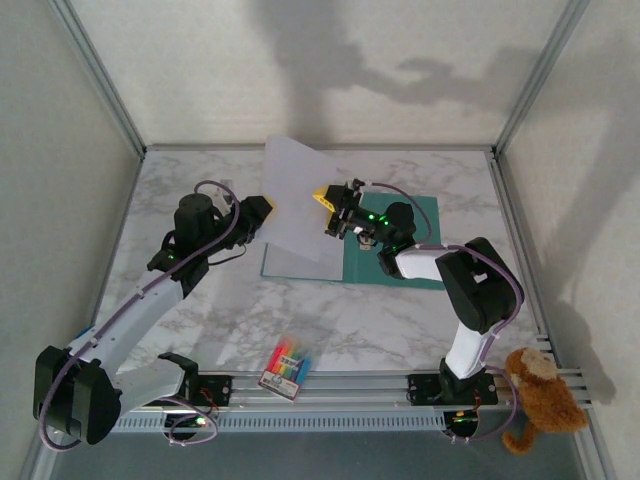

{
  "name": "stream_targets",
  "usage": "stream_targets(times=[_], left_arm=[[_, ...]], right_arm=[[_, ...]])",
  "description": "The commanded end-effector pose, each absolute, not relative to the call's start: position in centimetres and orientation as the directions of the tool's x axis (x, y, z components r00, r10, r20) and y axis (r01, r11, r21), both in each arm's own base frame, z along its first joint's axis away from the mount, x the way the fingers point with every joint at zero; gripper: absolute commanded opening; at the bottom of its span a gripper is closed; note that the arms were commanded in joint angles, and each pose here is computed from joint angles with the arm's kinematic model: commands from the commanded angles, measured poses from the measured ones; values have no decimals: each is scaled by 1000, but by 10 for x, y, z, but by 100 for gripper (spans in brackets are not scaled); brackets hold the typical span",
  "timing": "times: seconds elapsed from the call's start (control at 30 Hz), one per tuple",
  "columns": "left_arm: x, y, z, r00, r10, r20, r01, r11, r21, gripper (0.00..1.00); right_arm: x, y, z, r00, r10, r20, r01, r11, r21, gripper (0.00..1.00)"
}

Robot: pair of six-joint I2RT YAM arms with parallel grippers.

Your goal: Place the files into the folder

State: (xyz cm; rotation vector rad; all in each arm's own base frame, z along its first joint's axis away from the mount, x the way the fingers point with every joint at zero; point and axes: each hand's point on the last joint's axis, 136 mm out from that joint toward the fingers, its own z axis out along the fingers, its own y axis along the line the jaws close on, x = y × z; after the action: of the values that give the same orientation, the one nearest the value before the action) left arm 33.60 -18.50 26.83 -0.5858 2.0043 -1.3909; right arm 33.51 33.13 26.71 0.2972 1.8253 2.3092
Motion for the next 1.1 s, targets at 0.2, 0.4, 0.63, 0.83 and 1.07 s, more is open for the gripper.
stream_targets(times=[0.2,0.4,0.63,0.83,1.07], left_arm=[[332,-192,278,-726,-629,-276,52,350,-935,34],[329,-195,280,-742,-604,-290,70,361,-930,33],[328,-196,283,-747,-594,-297,76,367,-927,33],[329,-194,281,-743,-597,-301,70,379,-923,33],[328,-195,281,-747,-592,-302,75,377,-923,33]], right_arm=[[337,331,276,-965,263,-9,-76,-248,966,48],[336,331,275,-966,256,-19,-83,-241,967,44],[336,332,274,-968,248,-32,-92,-235,968,37],[332,332,273,-971,233,-62,-114,-218,969,35],[333,325,267,-972,220,-83,-127,-195,972,32]])
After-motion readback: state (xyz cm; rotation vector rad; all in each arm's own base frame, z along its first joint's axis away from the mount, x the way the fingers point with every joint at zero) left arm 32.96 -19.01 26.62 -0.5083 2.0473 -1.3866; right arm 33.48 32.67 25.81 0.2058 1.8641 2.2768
